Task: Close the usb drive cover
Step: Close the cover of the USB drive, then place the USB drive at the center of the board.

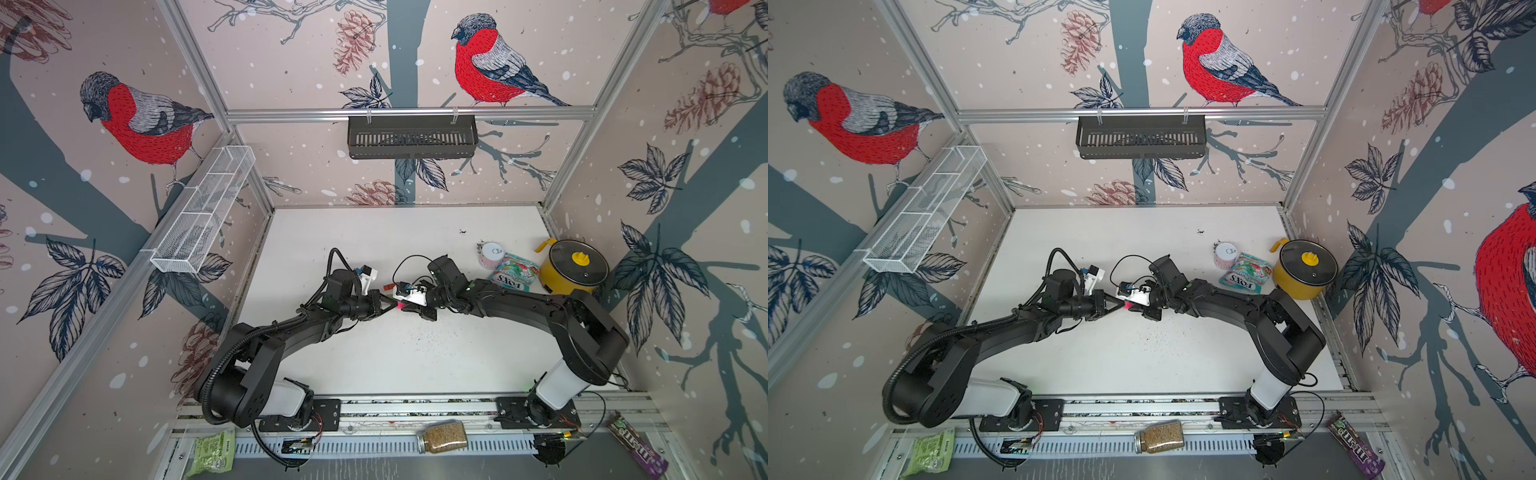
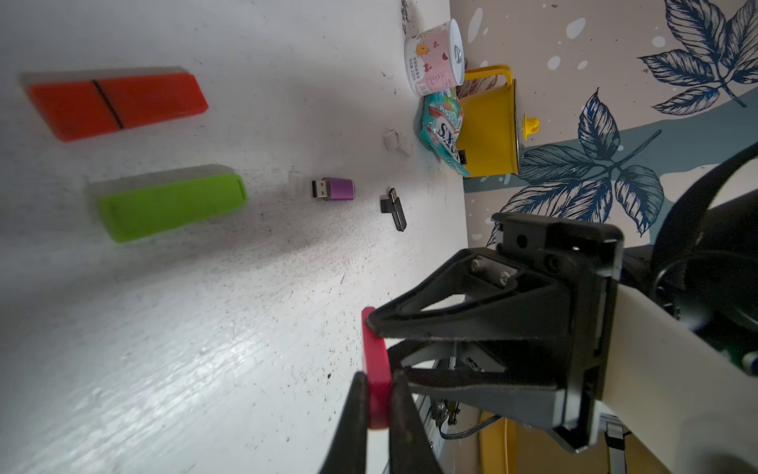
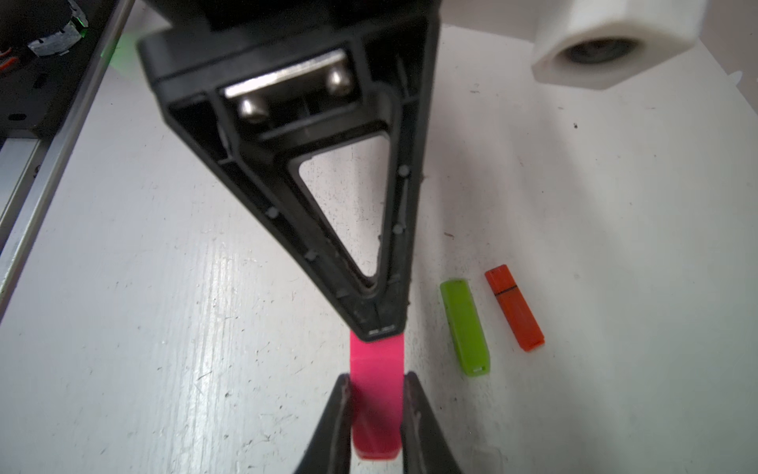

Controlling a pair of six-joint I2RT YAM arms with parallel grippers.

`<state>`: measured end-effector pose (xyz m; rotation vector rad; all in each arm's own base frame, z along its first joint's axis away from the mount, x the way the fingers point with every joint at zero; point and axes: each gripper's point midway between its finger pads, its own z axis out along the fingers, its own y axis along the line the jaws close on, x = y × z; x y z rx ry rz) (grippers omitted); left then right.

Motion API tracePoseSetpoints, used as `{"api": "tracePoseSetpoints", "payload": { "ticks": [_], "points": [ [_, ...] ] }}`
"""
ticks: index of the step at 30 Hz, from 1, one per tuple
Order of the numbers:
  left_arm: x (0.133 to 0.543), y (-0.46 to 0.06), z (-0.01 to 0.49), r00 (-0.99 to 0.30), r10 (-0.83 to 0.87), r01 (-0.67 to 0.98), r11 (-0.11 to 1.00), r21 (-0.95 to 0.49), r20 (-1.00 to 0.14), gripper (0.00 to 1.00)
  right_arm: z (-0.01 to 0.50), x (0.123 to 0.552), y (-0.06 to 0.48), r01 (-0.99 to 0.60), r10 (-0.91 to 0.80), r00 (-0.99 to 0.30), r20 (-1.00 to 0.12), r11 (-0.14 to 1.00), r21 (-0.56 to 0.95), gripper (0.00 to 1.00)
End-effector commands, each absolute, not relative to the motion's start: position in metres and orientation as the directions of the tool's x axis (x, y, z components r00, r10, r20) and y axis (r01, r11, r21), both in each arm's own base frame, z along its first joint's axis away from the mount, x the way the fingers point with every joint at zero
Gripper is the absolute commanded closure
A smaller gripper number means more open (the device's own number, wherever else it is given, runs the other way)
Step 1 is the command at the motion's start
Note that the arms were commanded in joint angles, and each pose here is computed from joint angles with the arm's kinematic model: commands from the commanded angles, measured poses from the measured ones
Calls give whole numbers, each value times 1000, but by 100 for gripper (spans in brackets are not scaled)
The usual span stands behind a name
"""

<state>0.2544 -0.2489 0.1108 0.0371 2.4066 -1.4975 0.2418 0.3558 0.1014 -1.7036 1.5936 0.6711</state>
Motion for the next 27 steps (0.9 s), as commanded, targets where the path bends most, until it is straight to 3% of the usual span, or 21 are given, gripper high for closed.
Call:
{"api": "tracePoseSetpoints", "payload": {
  "ticks": [1,5,7,17,27],
  "points": [
    [244,-250,117,-959,-86,207,444,-872,-271,80,131,241,380,-968,-510,242,-826,-69,-242,80],
    [253,-232,125,-942,-135,212,472,-856,-307,57,109,243,374,-969,-592,238,-769,-93,-229,80],
    [257,-221,129,-931,-164,209,490,-846,-325,52,101,247,371,-968,-625,239,-743,-95,-232,79],
    [257,-175,124,-882,-270,139,636,-759,-387,46,53,272,363,-959,-793,258,-551,-141,-247,78],
    [253,-165,121,-869,-294,124,649,-750,-398,46,28,276,369,-964,-833,251,-492,-172,-200,76]
  ]
}}
